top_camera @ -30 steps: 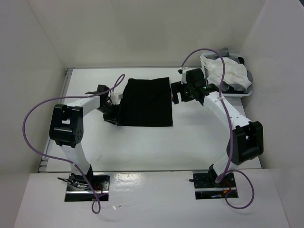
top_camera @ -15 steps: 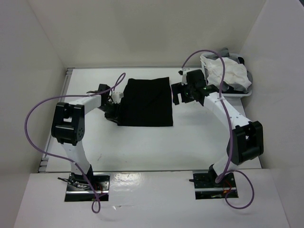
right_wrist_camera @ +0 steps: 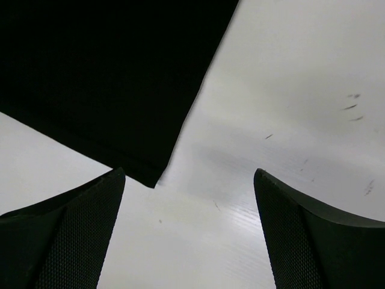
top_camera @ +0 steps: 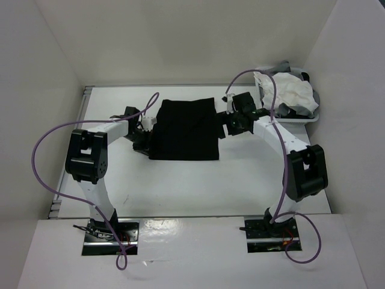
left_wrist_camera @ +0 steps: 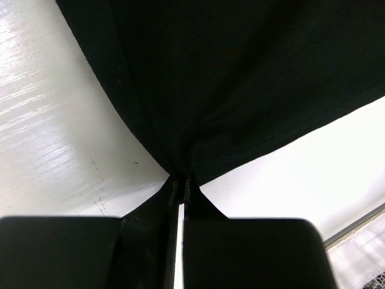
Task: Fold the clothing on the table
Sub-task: Fold the skirt
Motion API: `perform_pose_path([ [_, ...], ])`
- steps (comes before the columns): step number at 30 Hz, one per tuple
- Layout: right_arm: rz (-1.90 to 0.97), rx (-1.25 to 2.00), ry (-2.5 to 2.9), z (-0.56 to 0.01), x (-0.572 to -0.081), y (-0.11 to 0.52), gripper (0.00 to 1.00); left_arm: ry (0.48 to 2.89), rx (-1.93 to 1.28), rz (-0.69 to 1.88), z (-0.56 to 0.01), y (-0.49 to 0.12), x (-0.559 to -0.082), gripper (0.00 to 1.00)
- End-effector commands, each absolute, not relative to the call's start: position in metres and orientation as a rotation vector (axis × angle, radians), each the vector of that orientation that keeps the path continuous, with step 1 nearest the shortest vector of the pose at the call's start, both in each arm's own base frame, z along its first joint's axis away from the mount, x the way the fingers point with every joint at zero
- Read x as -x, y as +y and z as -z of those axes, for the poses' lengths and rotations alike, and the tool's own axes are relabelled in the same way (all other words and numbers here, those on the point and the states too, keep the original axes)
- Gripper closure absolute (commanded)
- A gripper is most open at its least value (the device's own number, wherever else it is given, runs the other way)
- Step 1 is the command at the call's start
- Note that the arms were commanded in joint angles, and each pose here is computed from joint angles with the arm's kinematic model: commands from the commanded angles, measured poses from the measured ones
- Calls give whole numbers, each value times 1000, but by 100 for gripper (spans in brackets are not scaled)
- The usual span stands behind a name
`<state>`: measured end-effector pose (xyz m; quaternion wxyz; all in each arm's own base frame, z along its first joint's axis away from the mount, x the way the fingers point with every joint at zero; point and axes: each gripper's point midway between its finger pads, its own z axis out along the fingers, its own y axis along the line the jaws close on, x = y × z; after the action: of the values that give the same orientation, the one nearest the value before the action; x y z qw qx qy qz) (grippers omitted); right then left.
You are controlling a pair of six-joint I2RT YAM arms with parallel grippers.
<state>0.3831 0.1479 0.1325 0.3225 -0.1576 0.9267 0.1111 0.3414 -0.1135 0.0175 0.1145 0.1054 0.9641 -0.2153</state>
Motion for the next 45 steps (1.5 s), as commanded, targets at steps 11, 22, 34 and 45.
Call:
perform_pose_path([
  [11,-361,518,2661,-64,-344,147,12,2817,-316,679,-19,-117,-342,100],
  [22,-426,640,2794,-20,-318,174,13,2817,-315,679,-20,-117,-340,100],
  [34,-441,687,2820,-7,-315,187,25,2836,-311,683,-16,-117,-337,100],
  [45,-492,707,2823,-5,-312,192,44,2836,-311,683,-16,-117,-337,100],
])
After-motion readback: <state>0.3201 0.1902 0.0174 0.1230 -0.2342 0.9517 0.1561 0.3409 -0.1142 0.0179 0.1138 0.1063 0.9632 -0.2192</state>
